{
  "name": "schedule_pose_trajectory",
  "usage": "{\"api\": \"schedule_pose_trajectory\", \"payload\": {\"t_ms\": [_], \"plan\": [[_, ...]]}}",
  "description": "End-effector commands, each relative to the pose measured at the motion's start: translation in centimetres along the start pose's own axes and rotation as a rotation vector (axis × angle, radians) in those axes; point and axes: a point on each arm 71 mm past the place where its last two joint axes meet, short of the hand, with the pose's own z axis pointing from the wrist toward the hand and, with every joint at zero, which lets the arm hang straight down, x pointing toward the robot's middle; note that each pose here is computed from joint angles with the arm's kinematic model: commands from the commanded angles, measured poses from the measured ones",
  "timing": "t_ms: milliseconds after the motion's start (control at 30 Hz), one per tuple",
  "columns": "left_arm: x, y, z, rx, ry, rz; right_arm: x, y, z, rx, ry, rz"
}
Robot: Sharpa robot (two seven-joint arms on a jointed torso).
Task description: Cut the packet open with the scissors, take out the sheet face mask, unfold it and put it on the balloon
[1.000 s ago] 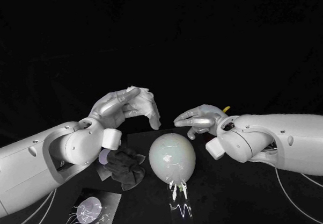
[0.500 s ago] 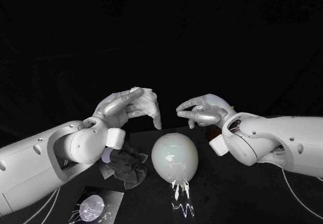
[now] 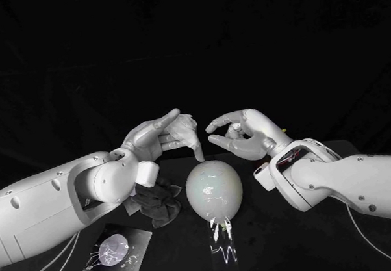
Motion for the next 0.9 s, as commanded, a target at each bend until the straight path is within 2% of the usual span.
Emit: {"api": "schedule_pose_trajectory", "payload": {"t_ms": [33,500,900], "plan": [[0.37,0.03,0.04,0.011,0.018,-0.042,0.5,1.4,-0.1,-0.146,-0.019,-0.139],[1.01,0.51,-0.16,-0.017,0.085,-0.069,1.6,1.6,0.6,-0.157,-0.056,-0.254],[1.37,0.62,-0.34,-0.016,0.150,-0.066,1.9,1.1,0.7,-0.132,-0.036,-0.337]]}}
